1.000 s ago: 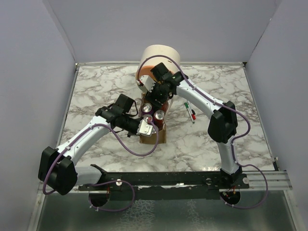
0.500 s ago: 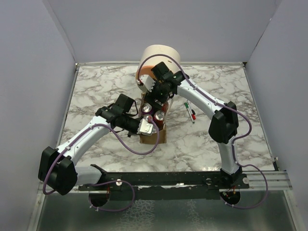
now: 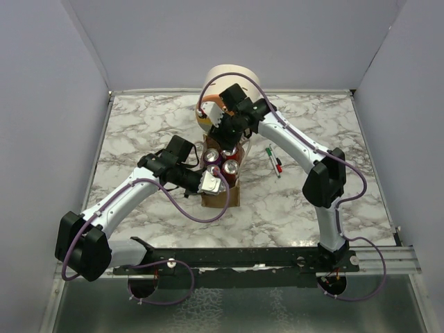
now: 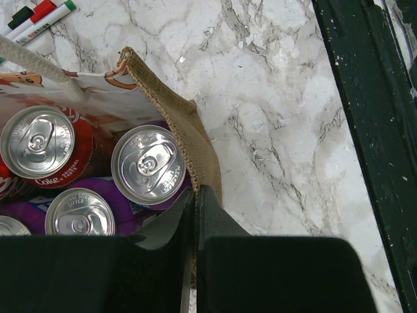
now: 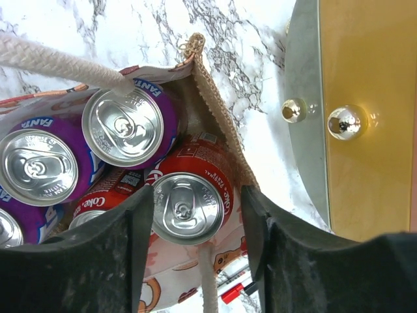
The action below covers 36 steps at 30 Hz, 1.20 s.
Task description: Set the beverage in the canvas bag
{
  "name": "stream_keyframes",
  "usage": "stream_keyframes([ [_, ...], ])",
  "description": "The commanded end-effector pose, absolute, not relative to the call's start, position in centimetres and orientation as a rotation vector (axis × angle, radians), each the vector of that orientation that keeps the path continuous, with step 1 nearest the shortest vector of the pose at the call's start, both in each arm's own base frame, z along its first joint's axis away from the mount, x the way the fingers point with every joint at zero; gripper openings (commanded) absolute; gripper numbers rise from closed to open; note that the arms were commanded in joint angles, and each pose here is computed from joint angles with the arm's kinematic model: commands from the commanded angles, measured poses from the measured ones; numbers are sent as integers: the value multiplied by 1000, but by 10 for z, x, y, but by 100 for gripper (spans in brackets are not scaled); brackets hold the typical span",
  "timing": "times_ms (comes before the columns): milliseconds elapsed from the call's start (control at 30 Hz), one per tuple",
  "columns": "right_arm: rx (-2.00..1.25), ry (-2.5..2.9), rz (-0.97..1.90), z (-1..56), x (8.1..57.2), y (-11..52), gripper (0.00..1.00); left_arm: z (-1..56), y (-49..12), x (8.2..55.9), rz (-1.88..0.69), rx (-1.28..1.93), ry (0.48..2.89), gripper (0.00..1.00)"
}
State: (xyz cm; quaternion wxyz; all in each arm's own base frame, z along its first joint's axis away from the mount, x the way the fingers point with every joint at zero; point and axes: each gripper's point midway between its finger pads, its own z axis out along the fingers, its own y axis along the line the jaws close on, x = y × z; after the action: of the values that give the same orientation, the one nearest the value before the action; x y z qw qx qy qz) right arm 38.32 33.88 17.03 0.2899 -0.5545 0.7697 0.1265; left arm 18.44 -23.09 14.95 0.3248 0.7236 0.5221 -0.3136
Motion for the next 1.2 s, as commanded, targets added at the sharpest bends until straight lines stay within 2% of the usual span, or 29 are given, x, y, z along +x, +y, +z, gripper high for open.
stream_keyframes([
  [0,-1455,1981,292,202,387,330,48,157,-234,175,-866,1895,1350,0],
  [333,-1517,2062,285,173,377,321,23,153,-235,175,-876,1910,1354,0],
  [600,-1541,2087,242,150,380,316,17,151,-234,176,-873,1911,1361,0],
  [967,-1536,2121,157,124,390,310,15,152,-233,176,-862,1912,1358,0],
  [1167,-1517,2112,134,130,396,311,16,155,-233,177,-855,1906,1354,0],
])
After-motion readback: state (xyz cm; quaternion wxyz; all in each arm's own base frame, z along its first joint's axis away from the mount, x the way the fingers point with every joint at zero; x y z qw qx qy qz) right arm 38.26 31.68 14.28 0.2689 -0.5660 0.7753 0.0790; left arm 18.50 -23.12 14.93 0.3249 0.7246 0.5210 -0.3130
